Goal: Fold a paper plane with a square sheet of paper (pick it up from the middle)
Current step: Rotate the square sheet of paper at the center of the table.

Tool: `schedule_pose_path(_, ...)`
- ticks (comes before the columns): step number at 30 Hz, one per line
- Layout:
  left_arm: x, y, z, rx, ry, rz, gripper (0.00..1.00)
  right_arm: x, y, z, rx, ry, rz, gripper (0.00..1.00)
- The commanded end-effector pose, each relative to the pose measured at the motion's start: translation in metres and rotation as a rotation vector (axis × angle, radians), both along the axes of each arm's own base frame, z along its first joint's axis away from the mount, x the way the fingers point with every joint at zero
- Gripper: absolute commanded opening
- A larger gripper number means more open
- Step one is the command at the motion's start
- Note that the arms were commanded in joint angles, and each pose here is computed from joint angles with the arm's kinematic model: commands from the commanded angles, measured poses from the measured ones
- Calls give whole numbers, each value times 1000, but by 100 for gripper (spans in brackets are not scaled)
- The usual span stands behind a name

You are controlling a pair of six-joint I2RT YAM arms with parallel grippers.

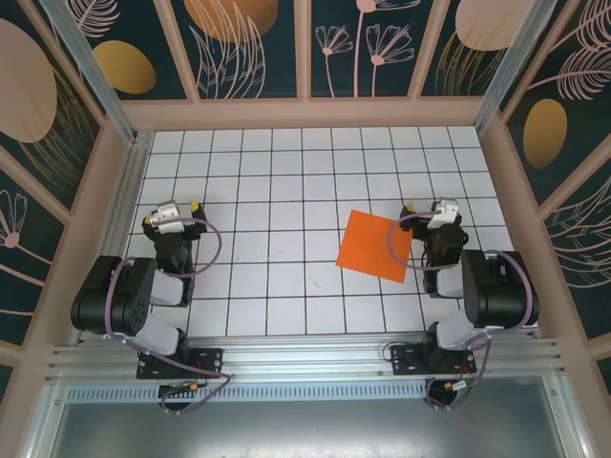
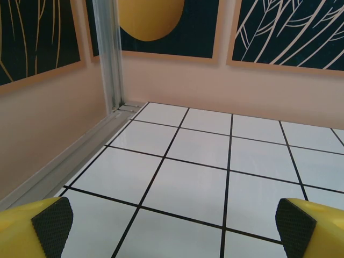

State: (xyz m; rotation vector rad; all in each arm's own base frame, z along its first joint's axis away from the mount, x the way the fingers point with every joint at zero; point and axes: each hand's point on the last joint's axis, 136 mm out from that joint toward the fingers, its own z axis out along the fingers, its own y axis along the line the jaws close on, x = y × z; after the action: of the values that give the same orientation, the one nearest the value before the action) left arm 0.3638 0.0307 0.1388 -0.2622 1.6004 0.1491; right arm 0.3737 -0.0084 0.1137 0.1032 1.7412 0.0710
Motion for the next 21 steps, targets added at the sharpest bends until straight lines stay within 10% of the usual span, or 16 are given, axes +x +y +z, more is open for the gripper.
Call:
schedule_pose_path(1,-1,5,7,1,-31,23,99,5,0,7,4,-20,11,99)
schedule_pose_path(21,-2,6,7,0,-33,30,98,5,0,6,4,-19,11,99)
